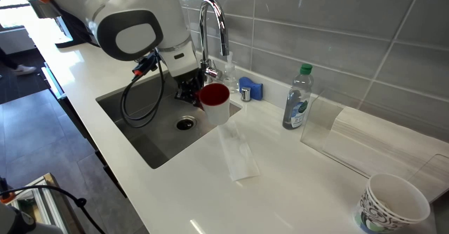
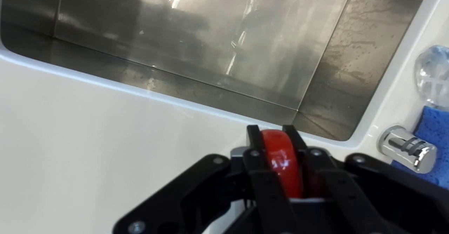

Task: Pour the liquid out of the mug in the sink then place the mug on the right side of the counter.

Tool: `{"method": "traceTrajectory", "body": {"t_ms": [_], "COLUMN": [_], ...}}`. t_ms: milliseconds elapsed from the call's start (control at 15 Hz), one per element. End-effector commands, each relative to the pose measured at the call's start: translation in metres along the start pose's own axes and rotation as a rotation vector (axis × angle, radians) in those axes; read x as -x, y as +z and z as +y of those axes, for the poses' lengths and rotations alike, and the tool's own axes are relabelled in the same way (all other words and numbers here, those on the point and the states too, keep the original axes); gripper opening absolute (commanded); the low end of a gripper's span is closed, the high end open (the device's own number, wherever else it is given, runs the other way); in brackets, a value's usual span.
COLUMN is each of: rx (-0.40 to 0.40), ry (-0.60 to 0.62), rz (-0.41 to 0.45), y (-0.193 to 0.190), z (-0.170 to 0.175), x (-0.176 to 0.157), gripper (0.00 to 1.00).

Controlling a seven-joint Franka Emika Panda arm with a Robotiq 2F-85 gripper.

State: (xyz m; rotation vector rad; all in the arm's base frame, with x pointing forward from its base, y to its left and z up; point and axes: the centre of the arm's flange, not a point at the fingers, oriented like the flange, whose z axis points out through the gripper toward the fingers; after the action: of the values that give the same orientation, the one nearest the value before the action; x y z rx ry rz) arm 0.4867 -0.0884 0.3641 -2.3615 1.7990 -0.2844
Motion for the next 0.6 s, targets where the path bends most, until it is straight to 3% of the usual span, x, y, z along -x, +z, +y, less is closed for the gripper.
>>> {"method": "traceTrajectory", "body": {"t_ms": [0, 533], "rx": [0.055, 0.122], "ry": [0.019, 0.070], "rz": [0.008, 0.010], "y": [0.007, 0.024], "z": [0.000, 0.010], "x": [-0.011, -0.038], "gripper": [0.05, 0.05]}}
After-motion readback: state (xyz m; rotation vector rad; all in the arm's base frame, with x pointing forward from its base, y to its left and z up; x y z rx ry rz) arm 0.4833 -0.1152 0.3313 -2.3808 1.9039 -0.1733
